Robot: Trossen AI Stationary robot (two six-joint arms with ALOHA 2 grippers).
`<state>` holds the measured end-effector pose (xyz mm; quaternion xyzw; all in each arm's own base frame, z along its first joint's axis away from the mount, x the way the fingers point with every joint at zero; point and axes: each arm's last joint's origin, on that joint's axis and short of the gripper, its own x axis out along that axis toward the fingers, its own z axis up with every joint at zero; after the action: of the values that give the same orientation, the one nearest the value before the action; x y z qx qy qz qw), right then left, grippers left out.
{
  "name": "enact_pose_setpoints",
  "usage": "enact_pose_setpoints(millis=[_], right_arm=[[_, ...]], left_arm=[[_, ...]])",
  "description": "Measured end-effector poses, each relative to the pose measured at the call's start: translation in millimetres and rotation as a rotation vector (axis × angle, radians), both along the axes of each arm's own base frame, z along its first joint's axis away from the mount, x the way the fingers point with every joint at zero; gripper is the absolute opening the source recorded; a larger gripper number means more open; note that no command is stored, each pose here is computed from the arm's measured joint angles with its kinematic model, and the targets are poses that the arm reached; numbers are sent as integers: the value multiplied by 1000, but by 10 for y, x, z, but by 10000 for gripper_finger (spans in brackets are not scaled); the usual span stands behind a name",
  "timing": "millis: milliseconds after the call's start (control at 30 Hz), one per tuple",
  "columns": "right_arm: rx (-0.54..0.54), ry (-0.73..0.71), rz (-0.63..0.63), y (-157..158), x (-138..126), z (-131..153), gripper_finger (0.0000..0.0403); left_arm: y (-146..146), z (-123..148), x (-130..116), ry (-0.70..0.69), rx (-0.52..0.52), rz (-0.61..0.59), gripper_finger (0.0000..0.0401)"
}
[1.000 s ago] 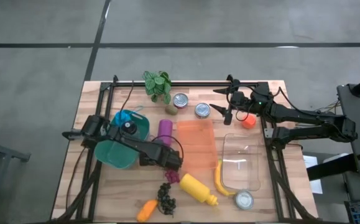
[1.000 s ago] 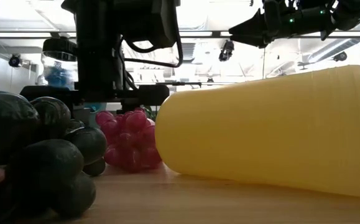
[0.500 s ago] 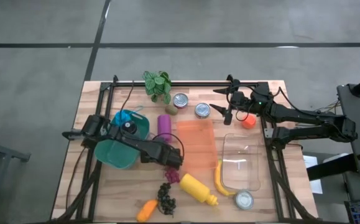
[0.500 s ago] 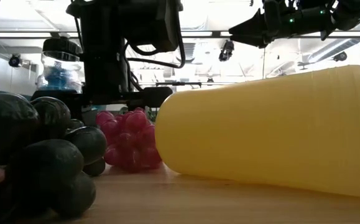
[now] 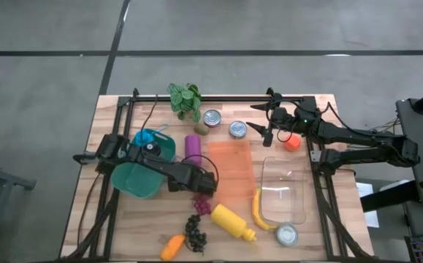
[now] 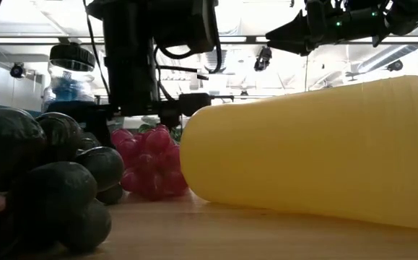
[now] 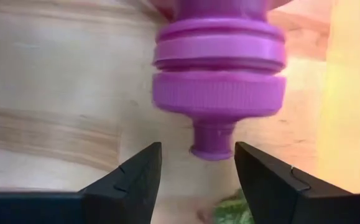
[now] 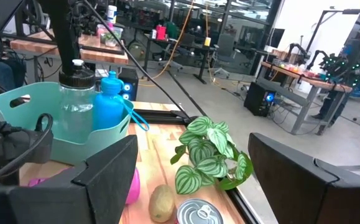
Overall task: Pick & Place Food Item
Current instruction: Put the violet water bottle into the green bin
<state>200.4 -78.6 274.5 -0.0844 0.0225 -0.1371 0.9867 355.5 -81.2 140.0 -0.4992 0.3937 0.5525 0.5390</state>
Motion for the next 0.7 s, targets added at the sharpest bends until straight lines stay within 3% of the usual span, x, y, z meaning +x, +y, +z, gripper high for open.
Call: enact_pose_setpoints(millis=[700], right_arm=[[0, 0, 0, 0, 0, 0, 305]], left_arm=[[128, -3, 7, 26, 37, -32, 205]])
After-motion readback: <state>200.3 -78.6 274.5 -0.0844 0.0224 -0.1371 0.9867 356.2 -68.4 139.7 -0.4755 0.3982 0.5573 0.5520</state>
